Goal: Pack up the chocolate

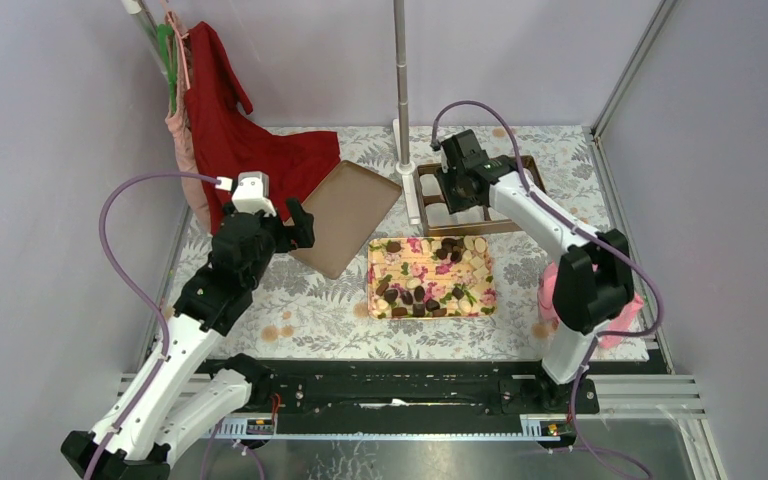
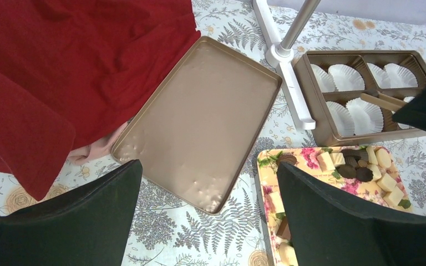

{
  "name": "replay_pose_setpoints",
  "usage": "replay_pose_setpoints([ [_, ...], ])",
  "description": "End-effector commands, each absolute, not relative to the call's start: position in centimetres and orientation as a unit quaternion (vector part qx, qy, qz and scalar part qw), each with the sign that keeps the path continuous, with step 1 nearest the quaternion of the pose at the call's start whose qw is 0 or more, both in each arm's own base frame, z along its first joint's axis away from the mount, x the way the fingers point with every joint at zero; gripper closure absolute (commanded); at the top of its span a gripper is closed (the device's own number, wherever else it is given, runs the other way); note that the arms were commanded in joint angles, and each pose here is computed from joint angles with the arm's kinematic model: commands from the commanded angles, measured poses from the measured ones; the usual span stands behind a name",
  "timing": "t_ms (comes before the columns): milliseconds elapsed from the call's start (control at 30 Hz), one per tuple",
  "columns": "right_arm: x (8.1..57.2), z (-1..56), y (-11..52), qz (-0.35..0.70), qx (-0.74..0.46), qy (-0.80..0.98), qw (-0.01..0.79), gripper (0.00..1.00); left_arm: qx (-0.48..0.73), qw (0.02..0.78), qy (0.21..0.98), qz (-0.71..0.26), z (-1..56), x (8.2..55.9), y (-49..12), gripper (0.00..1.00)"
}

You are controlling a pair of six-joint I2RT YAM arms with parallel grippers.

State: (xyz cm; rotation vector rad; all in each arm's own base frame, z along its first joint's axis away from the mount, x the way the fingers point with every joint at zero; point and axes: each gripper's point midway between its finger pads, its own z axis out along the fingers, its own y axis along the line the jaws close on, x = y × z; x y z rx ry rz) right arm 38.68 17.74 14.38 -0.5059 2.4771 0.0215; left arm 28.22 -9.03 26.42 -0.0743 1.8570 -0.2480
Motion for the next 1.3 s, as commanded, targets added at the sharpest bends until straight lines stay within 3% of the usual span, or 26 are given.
replay_pose_setpoints([
  [0,43.1,15.4,18.5,0.012,-0.191,0.918,0.347,0.89,-0.020,0.591,0.799,-0.109,26.2,28.4,-9.0,0.01],
  [567,50.8,10.4,20.4,0.007,-0.201,0.914,0.353,0.89,-0.032,0.565,0.820,-0.090,23.9,29.4,-8.2,0.01],
  [1267,51.0,7.7,20.9,0.018,-0.208,0.922,0.326,0.74,-0.031,0.554,0.826,-0.099,23.4,29.8,-8.3,0.01],
])
